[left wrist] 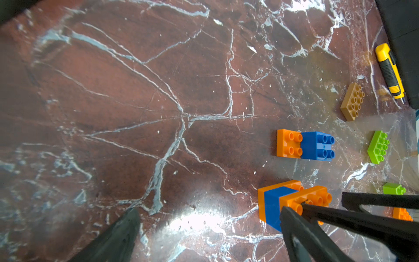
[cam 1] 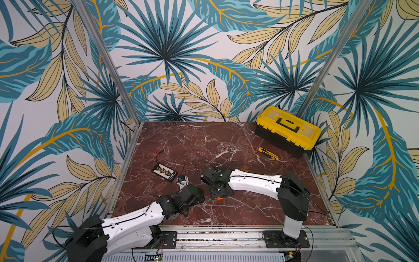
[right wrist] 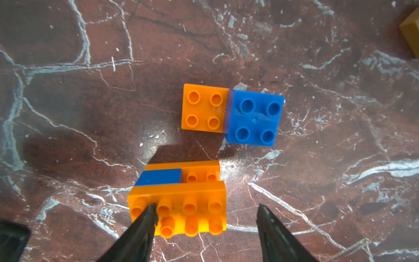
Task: Assemble the number 5 with lego
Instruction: Assemble the lego brick with the lego brick, then pick up the lego brick from the center of the board, then assemble the lego brick with the lego brick.
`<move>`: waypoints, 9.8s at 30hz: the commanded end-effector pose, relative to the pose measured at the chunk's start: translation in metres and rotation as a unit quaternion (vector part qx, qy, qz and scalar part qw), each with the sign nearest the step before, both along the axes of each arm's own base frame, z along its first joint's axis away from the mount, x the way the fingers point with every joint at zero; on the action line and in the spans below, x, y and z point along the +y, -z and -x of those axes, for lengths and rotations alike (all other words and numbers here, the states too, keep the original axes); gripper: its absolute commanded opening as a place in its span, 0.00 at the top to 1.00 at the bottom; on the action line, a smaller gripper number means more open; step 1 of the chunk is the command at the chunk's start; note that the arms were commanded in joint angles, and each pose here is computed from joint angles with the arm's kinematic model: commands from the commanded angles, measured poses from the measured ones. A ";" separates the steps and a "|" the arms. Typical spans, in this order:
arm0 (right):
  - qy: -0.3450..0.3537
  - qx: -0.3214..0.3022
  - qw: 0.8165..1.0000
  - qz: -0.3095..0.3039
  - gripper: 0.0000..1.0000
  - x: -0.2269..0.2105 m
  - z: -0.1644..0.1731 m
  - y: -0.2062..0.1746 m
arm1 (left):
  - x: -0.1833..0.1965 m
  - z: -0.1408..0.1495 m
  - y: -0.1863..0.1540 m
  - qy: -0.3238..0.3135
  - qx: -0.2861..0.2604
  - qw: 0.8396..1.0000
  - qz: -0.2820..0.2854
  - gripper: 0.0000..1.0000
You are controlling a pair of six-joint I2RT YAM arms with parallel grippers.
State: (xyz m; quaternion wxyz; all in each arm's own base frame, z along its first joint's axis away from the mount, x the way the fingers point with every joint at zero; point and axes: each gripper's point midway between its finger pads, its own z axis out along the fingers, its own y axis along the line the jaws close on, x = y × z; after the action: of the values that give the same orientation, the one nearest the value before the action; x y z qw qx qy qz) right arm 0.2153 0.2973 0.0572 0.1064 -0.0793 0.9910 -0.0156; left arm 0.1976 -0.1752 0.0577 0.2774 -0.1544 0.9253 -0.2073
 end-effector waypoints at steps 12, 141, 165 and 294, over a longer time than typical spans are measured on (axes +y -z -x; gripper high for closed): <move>-0.025 -0.028 0.998 -0.042 0.17 0.006 0.000 -0.027 | 0.002 -0.007 -0.018 -0.010 -0.022 1.000 0.006 0.00; 0.000 -0.038 0.999 -0.002 0.37 -0.017 -0.018 -0.033 | 0.014 -0.005 -0.030 -0.024 -0.034 0.999 0.003 0.00; 0.049 -0.005 0.998 -0.024 0.37 -0.016 -0.057 -0.019 | -0.024 -0.049 -0.047 0.019 -0.025 0.998 0.050 0.00; 0.075 0.059 0.995 -0.017 0.36 -0.007 -0.040 0.052 | -0.008 -0.045 -0.033 -0.012 -0.019 0.998 0.057 0.00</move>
State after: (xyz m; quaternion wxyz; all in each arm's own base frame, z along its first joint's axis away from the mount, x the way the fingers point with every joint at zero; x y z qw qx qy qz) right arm 0.2797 0.2933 0.0456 0.1129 -0.0085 0.9936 0.0012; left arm 0.2444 -0.1906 0.0942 0.2849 -0.1729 0.9035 -0.2696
